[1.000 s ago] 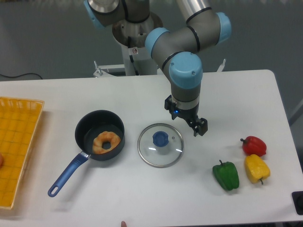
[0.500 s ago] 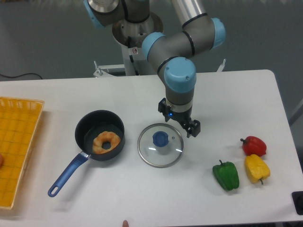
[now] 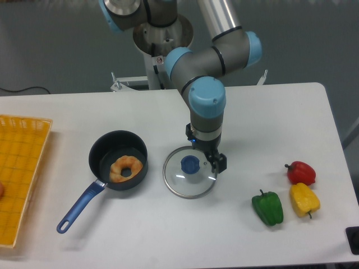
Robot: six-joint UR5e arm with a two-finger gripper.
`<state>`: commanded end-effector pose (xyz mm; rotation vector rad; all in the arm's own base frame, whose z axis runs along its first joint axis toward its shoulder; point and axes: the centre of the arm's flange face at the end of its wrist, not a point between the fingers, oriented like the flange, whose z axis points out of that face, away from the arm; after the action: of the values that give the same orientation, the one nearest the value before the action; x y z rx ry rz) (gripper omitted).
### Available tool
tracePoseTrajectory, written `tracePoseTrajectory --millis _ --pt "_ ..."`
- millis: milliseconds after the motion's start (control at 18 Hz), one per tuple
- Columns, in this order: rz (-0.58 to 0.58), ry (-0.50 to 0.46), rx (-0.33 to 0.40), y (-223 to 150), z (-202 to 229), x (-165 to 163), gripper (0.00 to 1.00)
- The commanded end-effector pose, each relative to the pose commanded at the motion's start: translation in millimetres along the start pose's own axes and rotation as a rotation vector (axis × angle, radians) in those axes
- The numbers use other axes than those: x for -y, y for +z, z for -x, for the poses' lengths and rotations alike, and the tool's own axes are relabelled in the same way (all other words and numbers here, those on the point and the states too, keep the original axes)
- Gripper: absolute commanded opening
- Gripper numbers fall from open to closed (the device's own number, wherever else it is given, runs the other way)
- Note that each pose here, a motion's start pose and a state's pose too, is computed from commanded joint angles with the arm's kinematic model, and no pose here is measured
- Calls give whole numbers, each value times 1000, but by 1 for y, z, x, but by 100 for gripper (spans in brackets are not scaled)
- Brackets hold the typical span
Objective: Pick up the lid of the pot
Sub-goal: 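Move the gripper over the blue knob and lower onto it, then close the gripper on the blue knob of the glass lid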
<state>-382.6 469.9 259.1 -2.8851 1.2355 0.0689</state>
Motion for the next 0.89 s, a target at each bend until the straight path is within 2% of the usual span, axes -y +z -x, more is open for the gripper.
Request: tracePoseTrajectory --millis 167,333,611,889 --pt "1 62 -15 7 -4 20 100" --pt "-3 128 -35 14 -13 26 99" --pt "-5 185 -69 26 -33 36 100" --pt "-1 180 -38 29 -36 31 99"
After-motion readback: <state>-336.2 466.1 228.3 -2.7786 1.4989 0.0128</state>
